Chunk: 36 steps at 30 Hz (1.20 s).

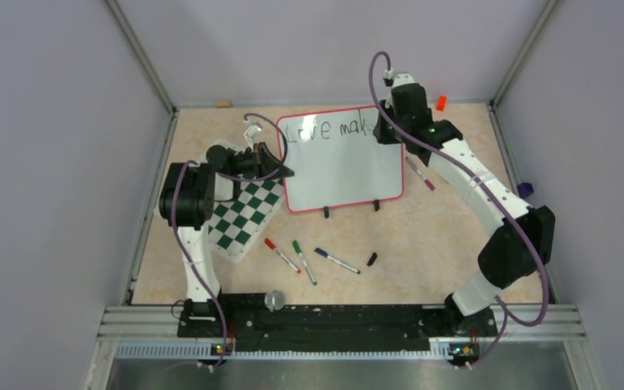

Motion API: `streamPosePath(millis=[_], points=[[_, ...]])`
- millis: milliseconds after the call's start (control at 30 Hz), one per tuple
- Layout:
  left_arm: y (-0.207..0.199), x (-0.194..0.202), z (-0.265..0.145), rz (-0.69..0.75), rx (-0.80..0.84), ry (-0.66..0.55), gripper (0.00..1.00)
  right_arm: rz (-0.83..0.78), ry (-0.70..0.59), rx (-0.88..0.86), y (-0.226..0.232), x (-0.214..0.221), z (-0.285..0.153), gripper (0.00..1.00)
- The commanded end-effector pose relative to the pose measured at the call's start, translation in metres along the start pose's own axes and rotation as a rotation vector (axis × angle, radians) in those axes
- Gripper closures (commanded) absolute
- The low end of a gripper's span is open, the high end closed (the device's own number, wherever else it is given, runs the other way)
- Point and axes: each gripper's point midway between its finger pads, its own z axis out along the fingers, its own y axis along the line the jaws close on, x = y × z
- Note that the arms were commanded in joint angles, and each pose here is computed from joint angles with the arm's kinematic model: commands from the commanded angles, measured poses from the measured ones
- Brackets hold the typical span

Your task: Write a sentence on the whiteboard

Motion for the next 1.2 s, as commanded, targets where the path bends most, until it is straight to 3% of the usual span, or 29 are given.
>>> streamPosePath(millis=[0, 667, 1167], points=[[-0.003, -0.004, 0.003, 0.175, 0.035, 0.015, 1.0, 0.019, -0.079, -0.007, 0.006, -0.029, -0.003, 1.0], [-0.002, -0.003, 0.004, 0.169, 0.037, 0.018, 1.0, 0.016, -0.079, 0.069, -0.006, -0.033, 0.002, 1.0], [-0.002, -0.002, 0.004, 0.17, 0.036, 0.016, 1.0, 0.022, -0.053, -0.005, 0.007, -0.025, 0.004, 1.0]])
